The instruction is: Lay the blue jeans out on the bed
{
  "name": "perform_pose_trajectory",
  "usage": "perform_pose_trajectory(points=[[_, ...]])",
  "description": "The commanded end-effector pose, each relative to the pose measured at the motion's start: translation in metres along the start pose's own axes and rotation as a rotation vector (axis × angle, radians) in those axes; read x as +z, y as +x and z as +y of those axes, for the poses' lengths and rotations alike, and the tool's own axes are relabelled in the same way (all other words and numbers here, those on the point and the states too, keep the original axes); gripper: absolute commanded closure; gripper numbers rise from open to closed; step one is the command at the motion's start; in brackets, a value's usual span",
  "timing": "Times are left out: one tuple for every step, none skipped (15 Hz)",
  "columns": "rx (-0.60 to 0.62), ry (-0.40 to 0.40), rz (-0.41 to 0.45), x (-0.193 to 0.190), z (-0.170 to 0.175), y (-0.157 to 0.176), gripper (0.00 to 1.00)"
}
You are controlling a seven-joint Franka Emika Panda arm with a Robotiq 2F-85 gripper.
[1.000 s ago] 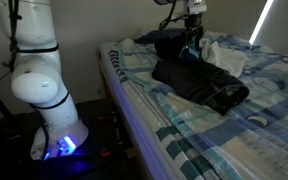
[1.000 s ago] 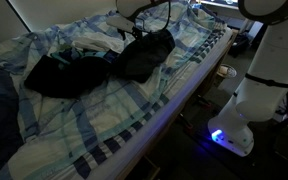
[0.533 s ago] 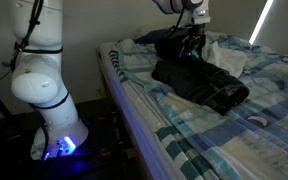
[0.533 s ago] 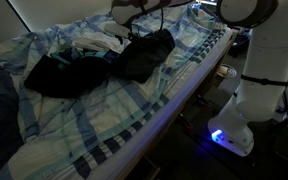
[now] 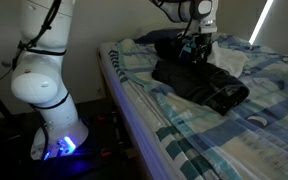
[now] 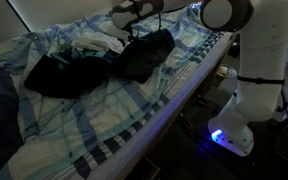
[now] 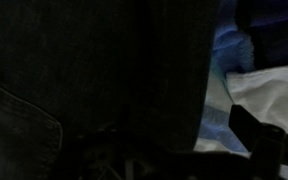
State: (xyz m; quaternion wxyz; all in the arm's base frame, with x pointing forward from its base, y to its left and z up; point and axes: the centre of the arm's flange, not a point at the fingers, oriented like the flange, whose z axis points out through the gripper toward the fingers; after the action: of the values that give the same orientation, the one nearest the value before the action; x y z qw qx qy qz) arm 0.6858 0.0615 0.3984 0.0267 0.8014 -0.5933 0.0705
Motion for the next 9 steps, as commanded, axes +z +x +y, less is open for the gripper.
perform_pose_trajectory(points=[[0.027,-0.036,-0.032,0.01,-0.001,0.014,0.0],[0.034,-0.042,-0.037,0.012,0.0,0.016,0.0],[0.04,-0.048,-0.041,0.014,0.001,0.018,0.0],[0.041,-0.05,-0.044,0.017,0.002,0.02,0.12],[0.043,-0.052,-0.045,0.019,0.004,0.02,0.28],[0.046,-0.054,-0.048,0.02,0.004,0.021,0.34],[0.048,-0.056,-0.05,0.021,0.005,0.02,0.44],[0.048,-0.058,-0.053,0.022,0.005,0.02,0.51],[0.05,-0.06,-0.057,0.022,0.006,0.02,0.58]])
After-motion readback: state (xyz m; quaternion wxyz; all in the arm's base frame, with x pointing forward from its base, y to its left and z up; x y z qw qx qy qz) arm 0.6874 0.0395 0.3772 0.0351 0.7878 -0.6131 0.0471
